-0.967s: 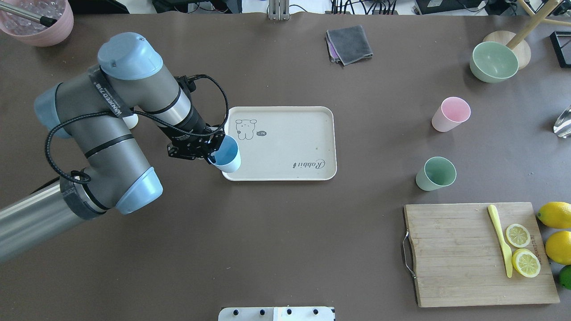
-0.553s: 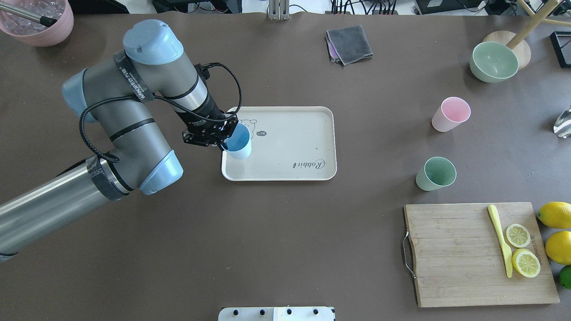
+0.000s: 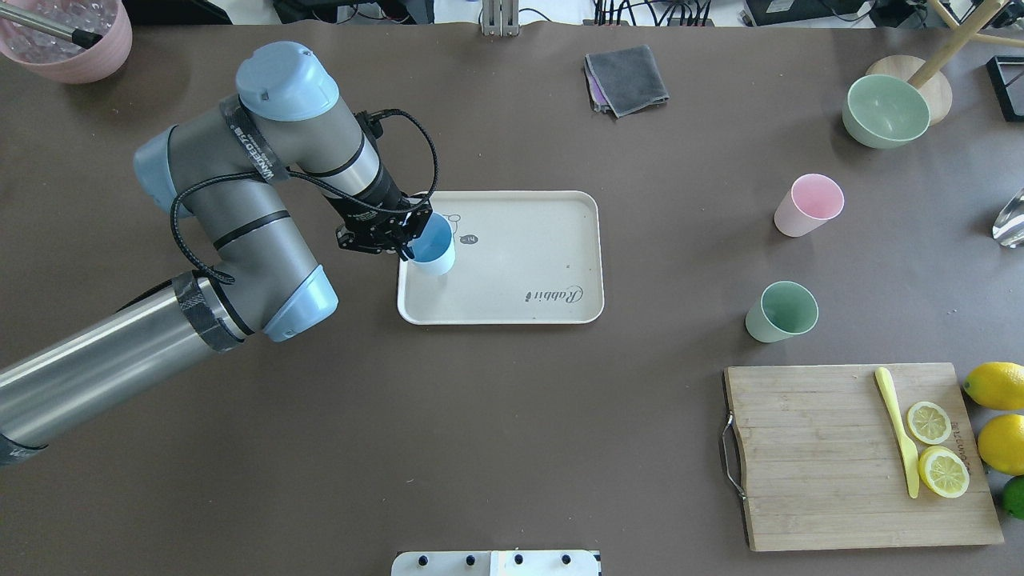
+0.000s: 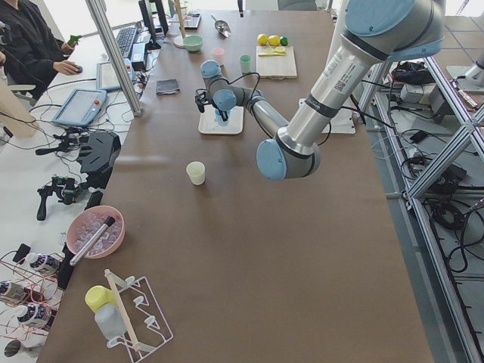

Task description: Place all cups on tray

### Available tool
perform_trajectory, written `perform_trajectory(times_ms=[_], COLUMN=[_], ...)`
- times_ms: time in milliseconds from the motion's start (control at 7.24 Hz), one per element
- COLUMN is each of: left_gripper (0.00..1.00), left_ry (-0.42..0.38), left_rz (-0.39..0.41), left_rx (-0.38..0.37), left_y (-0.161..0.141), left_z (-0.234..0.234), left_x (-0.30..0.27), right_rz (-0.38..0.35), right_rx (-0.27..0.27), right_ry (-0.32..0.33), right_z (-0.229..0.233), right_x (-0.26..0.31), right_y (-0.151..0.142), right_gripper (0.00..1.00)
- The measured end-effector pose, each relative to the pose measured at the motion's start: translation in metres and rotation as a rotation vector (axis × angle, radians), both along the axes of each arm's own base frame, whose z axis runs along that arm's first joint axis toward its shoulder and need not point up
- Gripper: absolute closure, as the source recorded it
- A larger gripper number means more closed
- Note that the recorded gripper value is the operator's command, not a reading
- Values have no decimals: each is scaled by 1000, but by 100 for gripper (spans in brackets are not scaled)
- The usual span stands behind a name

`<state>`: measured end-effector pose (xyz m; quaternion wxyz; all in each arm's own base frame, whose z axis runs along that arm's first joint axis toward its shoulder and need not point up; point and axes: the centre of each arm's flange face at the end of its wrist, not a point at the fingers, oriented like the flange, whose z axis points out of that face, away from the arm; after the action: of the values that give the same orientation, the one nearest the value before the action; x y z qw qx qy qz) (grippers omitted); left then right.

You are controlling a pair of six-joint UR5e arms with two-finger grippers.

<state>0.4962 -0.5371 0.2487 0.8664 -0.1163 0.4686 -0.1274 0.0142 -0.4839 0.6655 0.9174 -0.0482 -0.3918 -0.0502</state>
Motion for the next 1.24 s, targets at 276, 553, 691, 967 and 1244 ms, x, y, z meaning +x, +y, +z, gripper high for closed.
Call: perform_trajectory(times_ms=[276,553,691,967,1244], left_gripper=[100,30,7,3,3], left_ry=[1,0,0,0,6], left_rz=[6,18,24,33,23], left_rx=[-1,-3,-3,0,-13], left_y=[2,9,11,17,11], left_z=[1,0,0,1,-6], left_x=[5,12,15,17,-2], right_rz=[-2,-4,-4,-4,-2], right_rx=[1,0,0,6,21], right_ry=[0,0,0,-1,-13], right_z=[0,0,-1,-5,-17], right_x=[-1,-2,-2,-3,-5], right_y=[-1,-1,-1,-3,-12], right_gripper=[0,0,0,0,0])
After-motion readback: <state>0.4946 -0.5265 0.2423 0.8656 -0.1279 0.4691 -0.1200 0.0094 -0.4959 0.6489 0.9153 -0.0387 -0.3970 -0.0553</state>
